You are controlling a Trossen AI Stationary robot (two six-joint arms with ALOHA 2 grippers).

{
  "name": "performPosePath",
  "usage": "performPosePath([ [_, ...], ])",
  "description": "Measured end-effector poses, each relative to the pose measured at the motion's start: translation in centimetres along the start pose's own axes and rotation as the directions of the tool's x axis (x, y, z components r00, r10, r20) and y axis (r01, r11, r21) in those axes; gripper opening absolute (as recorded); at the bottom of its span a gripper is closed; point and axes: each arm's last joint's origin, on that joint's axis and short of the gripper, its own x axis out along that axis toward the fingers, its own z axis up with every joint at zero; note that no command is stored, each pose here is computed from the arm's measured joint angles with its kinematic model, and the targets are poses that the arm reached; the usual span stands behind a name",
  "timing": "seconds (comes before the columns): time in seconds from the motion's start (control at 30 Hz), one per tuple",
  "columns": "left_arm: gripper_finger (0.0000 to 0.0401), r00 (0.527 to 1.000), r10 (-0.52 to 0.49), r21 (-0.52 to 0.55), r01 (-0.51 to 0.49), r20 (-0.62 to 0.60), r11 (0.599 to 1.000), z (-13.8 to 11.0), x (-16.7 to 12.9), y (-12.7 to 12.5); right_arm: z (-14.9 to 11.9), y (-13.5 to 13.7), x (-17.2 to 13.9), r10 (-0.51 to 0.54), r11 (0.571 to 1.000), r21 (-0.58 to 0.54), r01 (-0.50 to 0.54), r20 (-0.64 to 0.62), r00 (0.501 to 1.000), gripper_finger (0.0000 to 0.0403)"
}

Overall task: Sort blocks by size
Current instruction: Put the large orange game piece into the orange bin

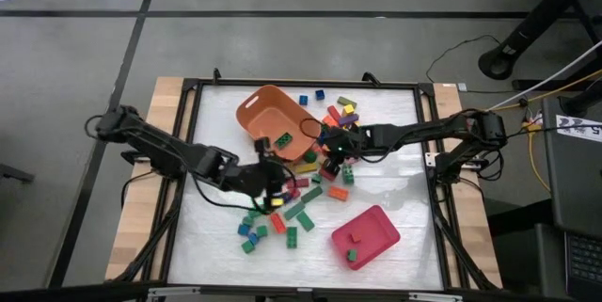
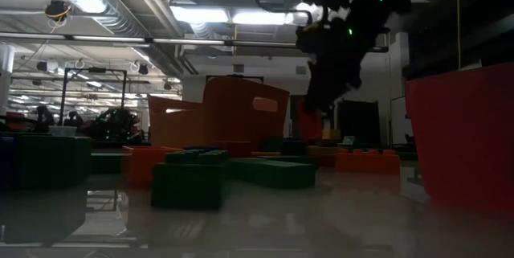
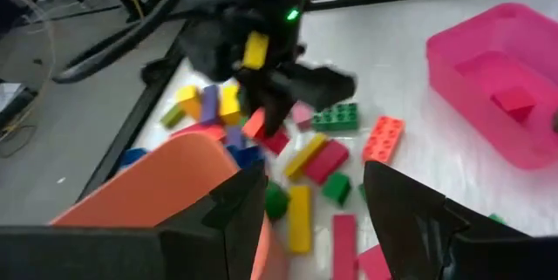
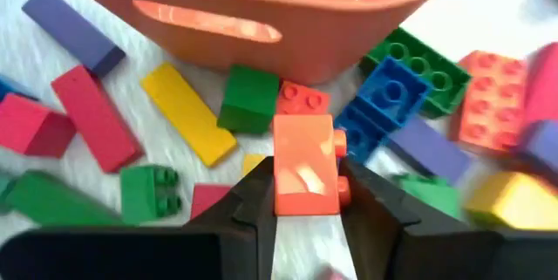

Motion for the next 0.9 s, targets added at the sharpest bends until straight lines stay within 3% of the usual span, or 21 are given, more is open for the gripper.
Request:
performPosePath([
  [0.17,0.0182,1.0,0.009,0.003,-0.009,-0.025,1.0,-0.2,-2.2,1.9,3.2,0.6,-3.3,-0.004,0.998,-0.066,0.003,-0.009,1.0,0.0095],
  [0.4,0.0182,0.989,0.033,0.065,-0.023,-0.144,0.998,-1.6,-2.9,2.7,7.9,1.5,-6.8,0.071,0.982,-0.188,-0.026,0.236,0.969,0.0108],
  [0.6,0.0182,0.97,0.05,0.04,-0.042,-0.239,0.998,-3.8,-2.1,2.4,9.7,1.0,-6.8,0.104,0.973,-0.229,-0.019,0.367,0.924,0.0101],
  [0.9,0.0182,0.953,0.073,-0.023,-0.083,-0.295,0.996,-6.2,-1.2,2.0,10.1,-0.7,-3.1,0.054,0.969,-0.245,0.022,0.301,0.952,0.0151],
])
